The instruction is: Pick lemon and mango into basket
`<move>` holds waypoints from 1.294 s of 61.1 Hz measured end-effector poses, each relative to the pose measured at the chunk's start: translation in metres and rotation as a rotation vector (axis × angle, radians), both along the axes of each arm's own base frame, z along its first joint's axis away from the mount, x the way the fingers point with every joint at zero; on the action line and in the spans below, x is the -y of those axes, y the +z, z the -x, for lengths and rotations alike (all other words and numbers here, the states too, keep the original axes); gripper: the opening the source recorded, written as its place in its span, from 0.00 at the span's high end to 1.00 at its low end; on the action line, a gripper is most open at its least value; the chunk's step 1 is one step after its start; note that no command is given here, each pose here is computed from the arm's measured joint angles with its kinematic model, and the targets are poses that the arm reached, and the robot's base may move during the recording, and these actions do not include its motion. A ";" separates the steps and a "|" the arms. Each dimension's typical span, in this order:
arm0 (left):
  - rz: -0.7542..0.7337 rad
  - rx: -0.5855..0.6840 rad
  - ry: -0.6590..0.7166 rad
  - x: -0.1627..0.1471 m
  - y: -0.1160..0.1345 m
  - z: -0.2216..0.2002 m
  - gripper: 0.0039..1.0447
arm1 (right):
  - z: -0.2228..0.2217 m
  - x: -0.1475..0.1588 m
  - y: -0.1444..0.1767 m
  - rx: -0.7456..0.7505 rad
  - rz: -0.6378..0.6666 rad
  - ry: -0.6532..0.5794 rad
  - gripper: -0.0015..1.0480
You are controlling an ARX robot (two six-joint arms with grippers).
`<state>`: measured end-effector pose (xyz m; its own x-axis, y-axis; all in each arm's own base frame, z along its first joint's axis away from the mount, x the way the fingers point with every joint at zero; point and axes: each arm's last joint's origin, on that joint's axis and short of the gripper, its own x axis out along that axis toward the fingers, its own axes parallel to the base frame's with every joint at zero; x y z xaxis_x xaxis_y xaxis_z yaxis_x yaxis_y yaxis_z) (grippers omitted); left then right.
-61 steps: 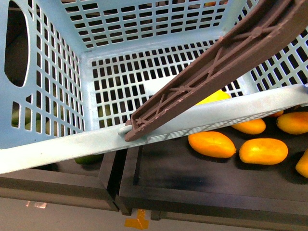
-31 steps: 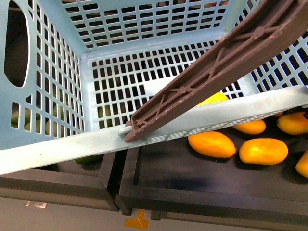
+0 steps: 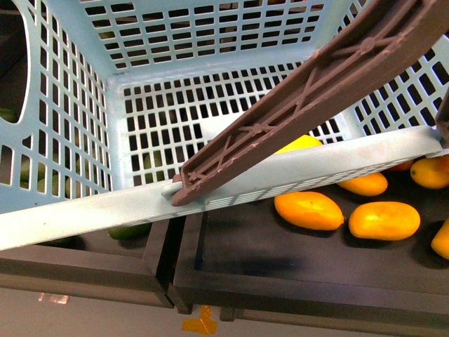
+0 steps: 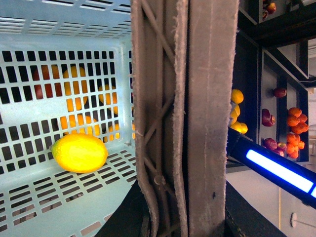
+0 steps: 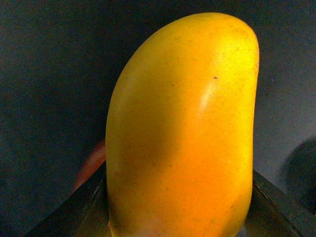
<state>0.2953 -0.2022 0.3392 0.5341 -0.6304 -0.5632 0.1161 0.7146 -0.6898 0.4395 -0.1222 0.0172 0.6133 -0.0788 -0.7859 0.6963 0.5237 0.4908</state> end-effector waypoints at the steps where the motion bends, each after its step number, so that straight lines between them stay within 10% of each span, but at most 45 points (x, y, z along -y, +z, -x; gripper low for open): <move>1: 0.000 0.000 0.000 0.000 0.000 0.000 0.82 | 0.001 0.000 0.002 0.007 0.001 0.005 0.42; 26: -0.001 0.001 0.002 0.000 0.000 0.000 0.82 | 0.078 0.001 0.135 0.316 0.043 0.184 0.42; 45: 0.000 0.000 0.000 0.000 0.000 0.000 0.82 | 0.120 -0.058 0.236 0.558 0.084 0.364 0.42; 79: 0.001 0.000 0.000 0.000 0.000 0.000 0.82 | 0.149 -0.195 0.270 0.649 0.093 0.655 0.42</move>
